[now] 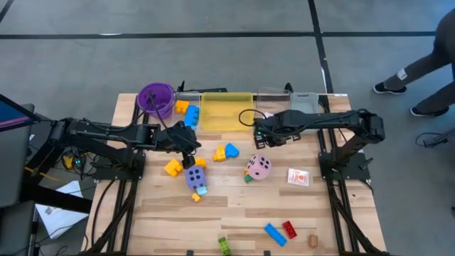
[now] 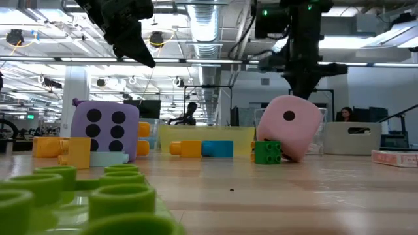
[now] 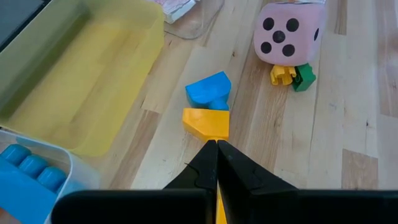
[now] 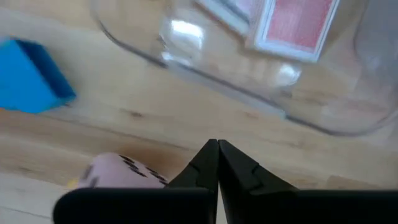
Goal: Pick & Place Toys
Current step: Adjust the transparent bin
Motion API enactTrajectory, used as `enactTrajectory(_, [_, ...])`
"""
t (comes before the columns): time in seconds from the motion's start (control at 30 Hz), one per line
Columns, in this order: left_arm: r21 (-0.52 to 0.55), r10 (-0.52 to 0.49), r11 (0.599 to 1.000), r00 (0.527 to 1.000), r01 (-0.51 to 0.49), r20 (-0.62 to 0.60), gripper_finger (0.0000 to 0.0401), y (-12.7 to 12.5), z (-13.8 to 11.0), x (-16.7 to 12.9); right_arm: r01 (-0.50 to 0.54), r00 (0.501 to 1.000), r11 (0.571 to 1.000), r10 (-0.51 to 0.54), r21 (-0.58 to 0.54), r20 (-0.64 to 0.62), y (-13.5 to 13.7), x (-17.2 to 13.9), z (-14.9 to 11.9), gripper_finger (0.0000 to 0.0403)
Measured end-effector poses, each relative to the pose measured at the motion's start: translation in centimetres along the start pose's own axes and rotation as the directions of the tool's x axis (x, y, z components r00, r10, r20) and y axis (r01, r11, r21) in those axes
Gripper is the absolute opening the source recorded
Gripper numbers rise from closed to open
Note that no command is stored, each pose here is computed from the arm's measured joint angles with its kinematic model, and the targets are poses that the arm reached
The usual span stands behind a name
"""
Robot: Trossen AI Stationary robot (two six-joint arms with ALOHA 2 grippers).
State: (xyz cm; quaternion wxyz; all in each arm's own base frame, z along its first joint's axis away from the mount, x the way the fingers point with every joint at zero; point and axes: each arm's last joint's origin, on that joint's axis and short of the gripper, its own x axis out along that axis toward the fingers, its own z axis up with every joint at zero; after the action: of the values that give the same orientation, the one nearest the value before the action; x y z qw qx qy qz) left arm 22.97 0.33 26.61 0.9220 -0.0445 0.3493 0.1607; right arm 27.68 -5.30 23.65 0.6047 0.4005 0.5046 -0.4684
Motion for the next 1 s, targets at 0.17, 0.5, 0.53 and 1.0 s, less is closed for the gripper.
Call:
enactTrajectory(0.17, [0.002,0.001,1.000,1.000,-0.001,-0.007,0.0000,0.0,-0.1,0.0,0.096,0.995,0.994,-0.098,-0.048,-0.035,0.5,2.5,0.6,0.0001])
enactTrajectory(0.5, [0.004,0.003,1.000,1.000,-0.003,-0.013,0.0000,0.0,-0.1,0.0,0.216,0.974,0.974,-0.210,-0.062,0.083,0.8,4.3,1.5,0.0001])
enactTrajectory(0.53, [0.004,0.003,1.000,1.000,-0.003,-0.013,0.0000,0.0,-0.1,0.0,0.230,0.969,0.971,-0.223,-0.059,0.106,0.7,4.2,1.5,0.0001])
enactTrajectory(1.0, [0.004,0.003,1.000,1.000,-0.003,-0.014,0.0000,0.0,-0.1,0.0,0.209,0.970,0.975,-0.198,-0.072,0.141,1.0,3.4,0.5,0.0001])
